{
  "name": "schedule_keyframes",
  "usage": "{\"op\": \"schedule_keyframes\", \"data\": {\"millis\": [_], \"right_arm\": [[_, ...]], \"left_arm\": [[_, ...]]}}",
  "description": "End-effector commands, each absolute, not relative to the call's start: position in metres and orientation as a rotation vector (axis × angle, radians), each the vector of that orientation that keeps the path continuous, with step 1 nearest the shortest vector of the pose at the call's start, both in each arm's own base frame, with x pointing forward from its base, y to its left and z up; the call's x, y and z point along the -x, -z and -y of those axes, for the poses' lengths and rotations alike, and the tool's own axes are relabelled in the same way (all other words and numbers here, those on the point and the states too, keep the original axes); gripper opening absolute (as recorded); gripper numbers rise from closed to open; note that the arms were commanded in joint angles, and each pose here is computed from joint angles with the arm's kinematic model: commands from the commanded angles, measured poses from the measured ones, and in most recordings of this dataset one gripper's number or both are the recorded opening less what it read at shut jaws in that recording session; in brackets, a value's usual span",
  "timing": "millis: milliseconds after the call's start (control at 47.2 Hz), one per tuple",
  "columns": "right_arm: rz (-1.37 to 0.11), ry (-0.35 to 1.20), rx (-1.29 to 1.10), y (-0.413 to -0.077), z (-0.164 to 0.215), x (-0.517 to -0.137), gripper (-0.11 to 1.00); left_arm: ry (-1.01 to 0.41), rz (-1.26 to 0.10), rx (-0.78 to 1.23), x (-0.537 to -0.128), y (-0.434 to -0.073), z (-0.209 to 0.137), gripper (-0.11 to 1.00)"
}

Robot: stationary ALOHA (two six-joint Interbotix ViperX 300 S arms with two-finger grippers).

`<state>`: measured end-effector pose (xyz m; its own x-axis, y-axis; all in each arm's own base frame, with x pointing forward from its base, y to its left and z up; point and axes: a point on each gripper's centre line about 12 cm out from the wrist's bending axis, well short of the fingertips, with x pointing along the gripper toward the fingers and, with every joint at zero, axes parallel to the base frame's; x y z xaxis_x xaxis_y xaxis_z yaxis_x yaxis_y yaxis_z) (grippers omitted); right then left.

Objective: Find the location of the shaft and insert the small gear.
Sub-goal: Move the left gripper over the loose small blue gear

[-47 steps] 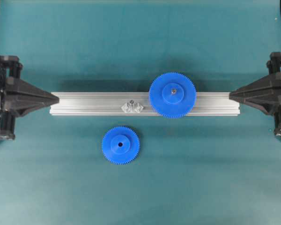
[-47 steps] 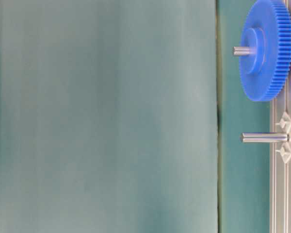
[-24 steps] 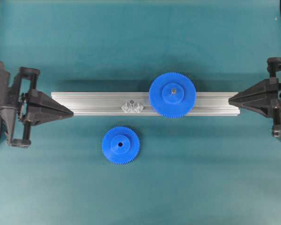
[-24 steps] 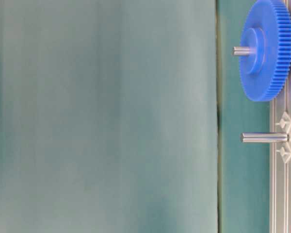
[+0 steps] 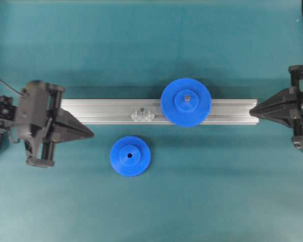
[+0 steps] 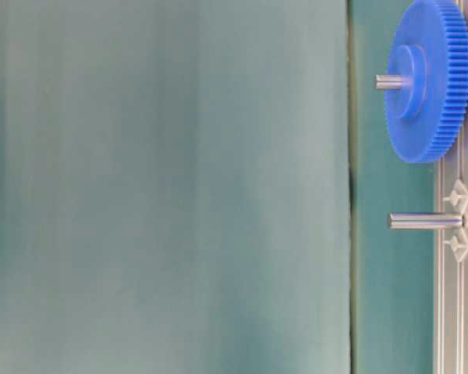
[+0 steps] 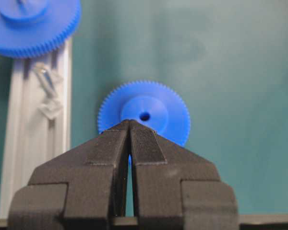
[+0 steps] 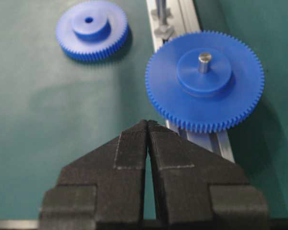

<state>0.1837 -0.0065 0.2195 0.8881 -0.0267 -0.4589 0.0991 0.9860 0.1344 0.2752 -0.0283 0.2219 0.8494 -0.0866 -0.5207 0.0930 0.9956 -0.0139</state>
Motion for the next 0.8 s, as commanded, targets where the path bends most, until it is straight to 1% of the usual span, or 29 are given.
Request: {"op": "schedule_keyframes", "data": {"millis": [0,275,593,784], "right_arm": [[-0.455,0.07,-0.162,-0.228,0.007,-0.188,0.04],[-0.462,0.07,-0.163,-0.225,0.007,-0.187,0.04],[-0.466,0.07,-0.16,-0.224,0.007,-0.187,0.04],[-0.467,0.07,-0.158,-0.223,0.007,-0.187,0.04]], "left_arm": [[0.105,-0.543,-0.015,-0.287,-0.227,0.033,0.0],[0.109,-0.583,-0.02,-0.31,-0.219,0.037,0.0],[0.106,-0.68,-0.025,-0.333,-0.209,0.039,0.0],[0.106,-0.706,-0.023,-0.345,-0.202,0.042,0.0]]}}
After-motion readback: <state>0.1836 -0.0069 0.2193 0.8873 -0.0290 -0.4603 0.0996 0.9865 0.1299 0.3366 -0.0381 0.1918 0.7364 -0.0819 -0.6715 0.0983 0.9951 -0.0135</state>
